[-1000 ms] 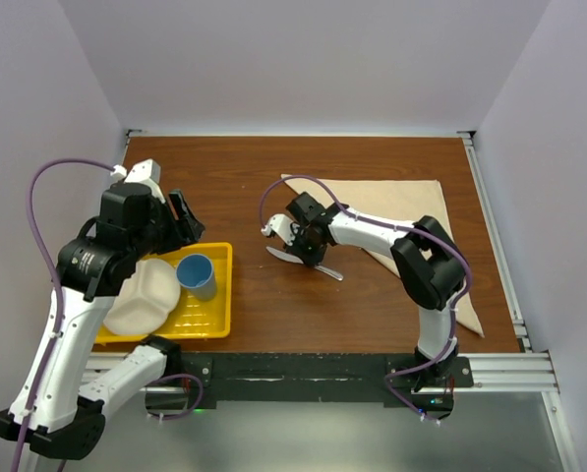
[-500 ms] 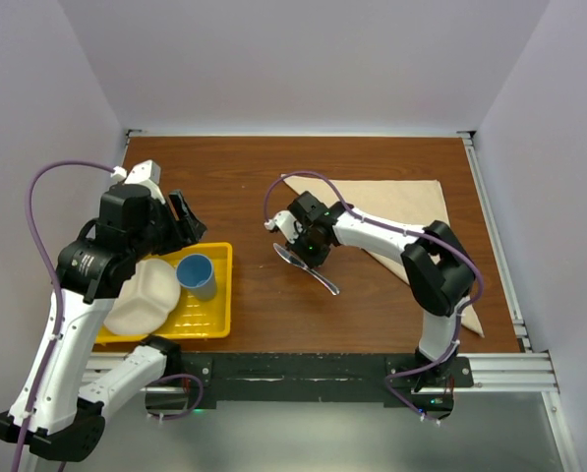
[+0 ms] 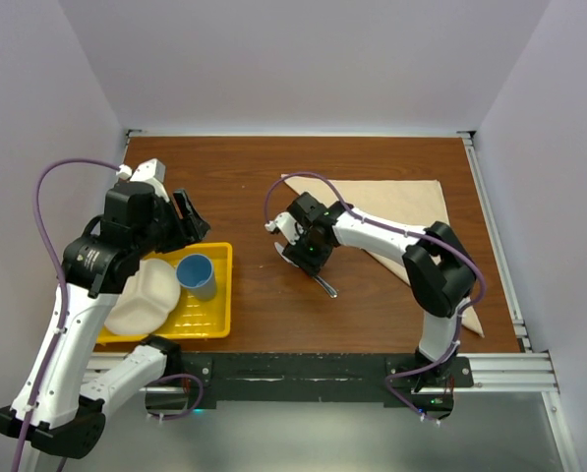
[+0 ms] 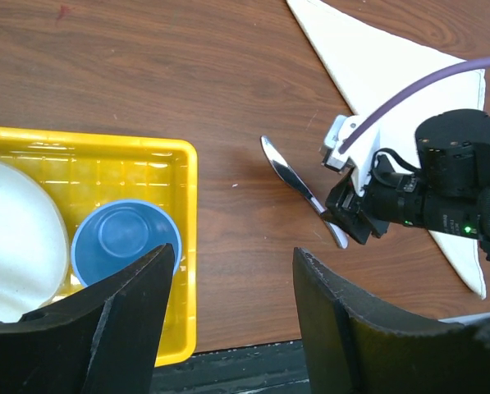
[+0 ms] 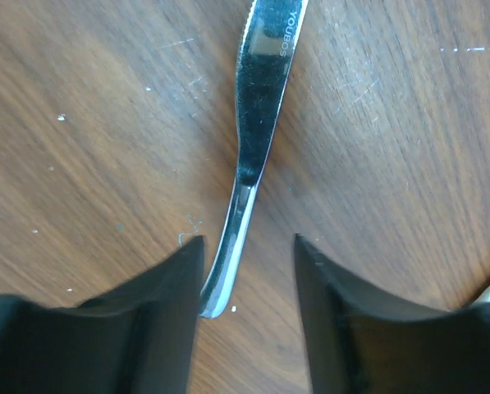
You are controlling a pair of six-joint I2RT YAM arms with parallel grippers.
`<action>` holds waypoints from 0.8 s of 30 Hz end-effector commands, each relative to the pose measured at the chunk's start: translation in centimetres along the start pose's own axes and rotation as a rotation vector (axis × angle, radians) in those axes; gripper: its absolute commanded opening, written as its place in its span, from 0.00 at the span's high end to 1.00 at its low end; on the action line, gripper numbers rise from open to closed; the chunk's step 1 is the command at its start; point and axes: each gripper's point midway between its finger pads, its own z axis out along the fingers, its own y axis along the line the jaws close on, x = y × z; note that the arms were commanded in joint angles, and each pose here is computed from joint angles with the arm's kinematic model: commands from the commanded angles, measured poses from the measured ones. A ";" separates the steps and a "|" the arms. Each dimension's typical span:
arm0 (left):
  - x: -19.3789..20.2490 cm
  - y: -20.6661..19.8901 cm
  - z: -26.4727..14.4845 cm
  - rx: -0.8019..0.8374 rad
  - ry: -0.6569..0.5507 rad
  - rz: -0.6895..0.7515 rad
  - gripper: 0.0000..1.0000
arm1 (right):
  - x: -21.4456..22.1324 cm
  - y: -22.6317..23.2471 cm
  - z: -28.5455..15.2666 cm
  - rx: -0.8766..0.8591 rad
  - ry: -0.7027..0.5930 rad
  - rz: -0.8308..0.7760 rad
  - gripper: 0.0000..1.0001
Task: Fold the napkin, place the utensils inside, and roll it up
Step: Adjust the knife at the center of the board.
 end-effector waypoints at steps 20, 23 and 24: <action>-1.0 0.1 -0.8 -0.004 -0.045 0.025 0.36 | 2.6 0.9 3.1 0.108 0.241 0.025 0.66; -0.9 0.1 -0.8 0.001 -0.043 0.020 0.36 | 3.3 1.1 4.3 0.083 0.277 0.011 0.68; -0.9 0.0 -0.8 0.002 -0.043 0.019 0.36 | 3.6 1.2 5.0 0.074 0.301 0.006 0.70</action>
